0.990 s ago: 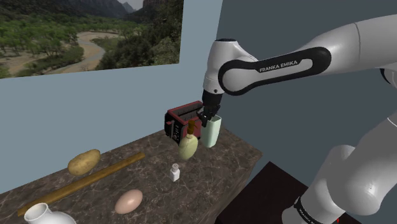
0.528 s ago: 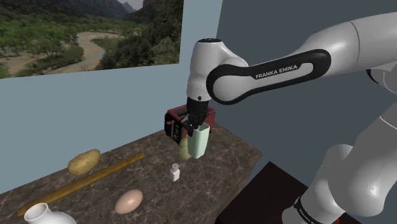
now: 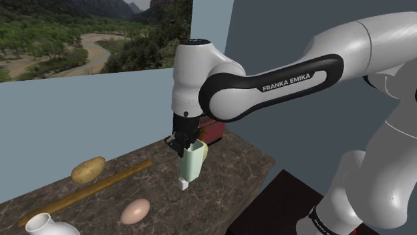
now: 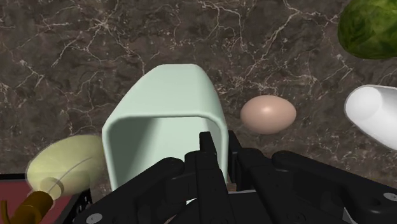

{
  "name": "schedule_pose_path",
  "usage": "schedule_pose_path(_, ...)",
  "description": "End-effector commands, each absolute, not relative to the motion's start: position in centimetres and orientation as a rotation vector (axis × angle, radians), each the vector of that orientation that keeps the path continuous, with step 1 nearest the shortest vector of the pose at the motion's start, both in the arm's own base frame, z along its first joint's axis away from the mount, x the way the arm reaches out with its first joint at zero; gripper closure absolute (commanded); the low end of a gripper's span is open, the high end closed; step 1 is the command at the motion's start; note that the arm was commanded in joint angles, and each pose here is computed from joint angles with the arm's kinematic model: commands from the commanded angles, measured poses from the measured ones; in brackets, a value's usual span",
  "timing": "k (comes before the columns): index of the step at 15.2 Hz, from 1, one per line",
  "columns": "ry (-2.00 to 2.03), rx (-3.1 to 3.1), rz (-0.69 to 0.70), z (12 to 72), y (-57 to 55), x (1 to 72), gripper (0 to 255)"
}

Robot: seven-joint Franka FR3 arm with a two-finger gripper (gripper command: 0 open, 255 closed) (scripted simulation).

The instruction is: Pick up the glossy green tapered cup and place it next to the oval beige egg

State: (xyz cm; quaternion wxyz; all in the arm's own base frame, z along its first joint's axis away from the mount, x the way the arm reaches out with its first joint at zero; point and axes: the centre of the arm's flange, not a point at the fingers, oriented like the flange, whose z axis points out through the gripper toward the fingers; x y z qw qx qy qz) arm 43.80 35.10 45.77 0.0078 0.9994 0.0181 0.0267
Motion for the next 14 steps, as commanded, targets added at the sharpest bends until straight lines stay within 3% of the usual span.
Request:
schedule_pose_path(1, 0.054, 3.125, 0.084, 45.7, 37.8, 43.3, 255)
schedule_pose_path(14, 0.054, 3.125, 0.084, 39.3, 38.9, 43.1, 255)
